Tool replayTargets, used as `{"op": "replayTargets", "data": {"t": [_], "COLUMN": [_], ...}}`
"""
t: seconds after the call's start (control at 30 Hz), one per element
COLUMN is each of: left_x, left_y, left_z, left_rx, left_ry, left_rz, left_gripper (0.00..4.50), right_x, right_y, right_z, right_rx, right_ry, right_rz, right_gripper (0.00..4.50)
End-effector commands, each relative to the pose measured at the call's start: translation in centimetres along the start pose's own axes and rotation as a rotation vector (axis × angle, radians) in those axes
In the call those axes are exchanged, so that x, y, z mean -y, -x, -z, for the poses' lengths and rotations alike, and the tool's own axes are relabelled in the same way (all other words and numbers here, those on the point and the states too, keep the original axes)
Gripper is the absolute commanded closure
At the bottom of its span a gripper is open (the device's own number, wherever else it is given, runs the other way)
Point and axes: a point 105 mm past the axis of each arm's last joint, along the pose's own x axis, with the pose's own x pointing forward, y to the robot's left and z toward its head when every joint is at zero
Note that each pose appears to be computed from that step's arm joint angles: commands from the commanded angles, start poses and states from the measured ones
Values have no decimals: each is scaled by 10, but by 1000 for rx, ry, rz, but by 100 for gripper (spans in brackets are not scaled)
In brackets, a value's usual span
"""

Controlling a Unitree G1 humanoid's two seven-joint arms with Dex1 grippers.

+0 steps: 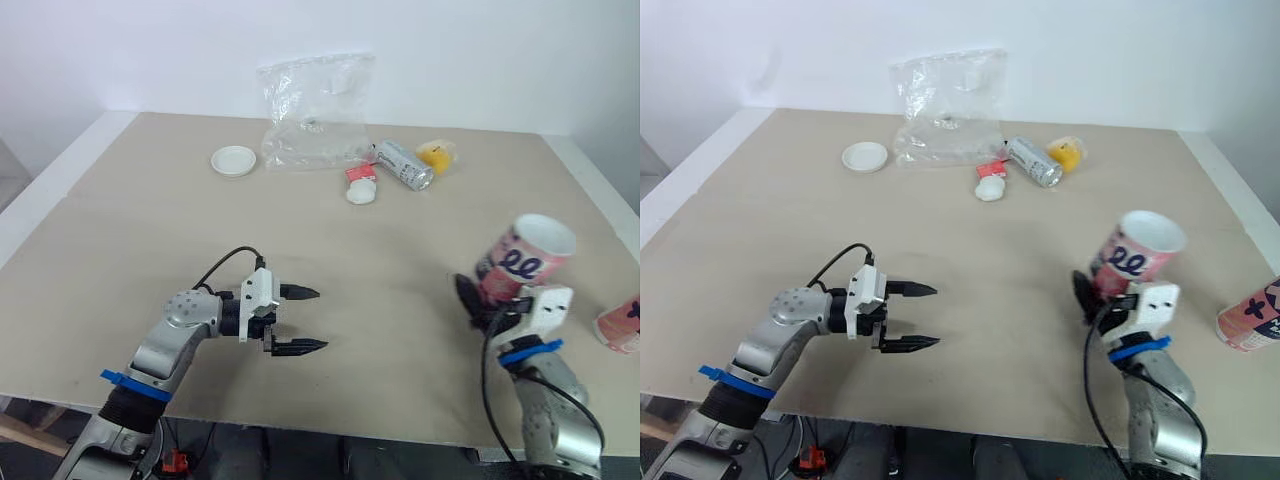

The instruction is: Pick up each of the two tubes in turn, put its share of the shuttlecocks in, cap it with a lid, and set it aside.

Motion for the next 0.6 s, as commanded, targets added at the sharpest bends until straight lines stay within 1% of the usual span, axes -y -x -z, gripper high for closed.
{"op": "replayTargets", "data": {"t": [0.03,0.1,0.27,0.5,0.6], "left_x": [2,3,4,0,-1], "left_y": [-6,-8,-11,-10,-10], "left_z": [-11,-11,-12,-14,-14], "left_rx": [37,41,45,46,46], "left_ry": [-24,-22,-26,-35,-36], "left_rz": [1,3,1,-22,-26], "left_gripper": [0,0,0,0,0], "right_x": [37,48,67,72,75], "right_y": [4,3,1,3,6], "right_z": [-13,-12,-5,15,18], "right_rx": [30,26,9,-56,-69], "right_ry": [47,37,13,36,54], "right_rz": [177,236,331,349,359], "right_gripper": [159,159,159,159,159]}}
